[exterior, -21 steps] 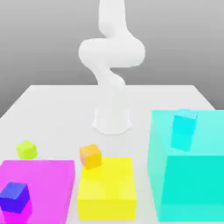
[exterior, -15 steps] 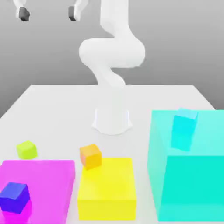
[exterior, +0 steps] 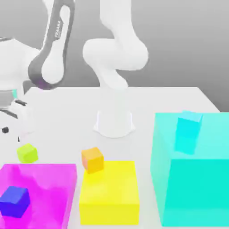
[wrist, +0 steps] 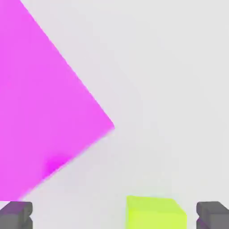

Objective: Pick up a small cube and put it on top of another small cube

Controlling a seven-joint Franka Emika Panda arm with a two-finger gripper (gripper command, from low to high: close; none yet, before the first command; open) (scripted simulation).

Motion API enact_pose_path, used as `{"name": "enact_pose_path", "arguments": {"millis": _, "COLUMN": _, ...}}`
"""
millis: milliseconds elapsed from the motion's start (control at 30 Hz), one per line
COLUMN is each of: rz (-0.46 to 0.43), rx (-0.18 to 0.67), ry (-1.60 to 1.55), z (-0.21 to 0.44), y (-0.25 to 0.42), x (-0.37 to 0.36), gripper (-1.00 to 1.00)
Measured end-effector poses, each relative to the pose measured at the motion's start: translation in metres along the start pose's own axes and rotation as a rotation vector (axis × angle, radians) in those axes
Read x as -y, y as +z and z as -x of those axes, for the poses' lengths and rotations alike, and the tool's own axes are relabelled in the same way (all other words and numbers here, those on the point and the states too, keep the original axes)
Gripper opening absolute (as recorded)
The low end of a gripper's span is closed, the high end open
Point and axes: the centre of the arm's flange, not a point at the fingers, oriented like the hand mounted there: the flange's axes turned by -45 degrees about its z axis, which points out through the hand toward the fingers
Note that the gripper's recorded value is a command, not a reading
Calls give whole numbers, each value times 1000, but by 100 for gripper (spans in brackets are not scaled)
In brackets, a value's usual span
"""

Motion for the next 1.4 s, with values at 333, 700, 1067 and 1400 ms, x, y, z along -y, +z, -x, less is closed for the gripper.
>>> {"name": "enact_pose_path", "arguments": {"millis": 333, "rz": 4, "rx": 16, "ry": 9, "z": 8, "y": 66, "x": -5, "gripper": -100}}
{"name": "enact_pose_path", "arguments": {"millis": 700, "rz": 1, "rx": 16, "ry": 6, "z": 2, "y": 6, "x": -2, "gripper": -100}}
{"name": "enact_pose_path", "arguments": {"millis": 1067, "rz": -1, "rx": 17, "ry": -76, "z": -124, "y": -69, "x": 142, "gripper": -100}}
{"name": "enact_pose_path", "arguments": {"millis": 1400, "rz": -3, "rx": 17, "ry": -108, "z": -155, "y": -56, "x": 229, "gripper": 100}}
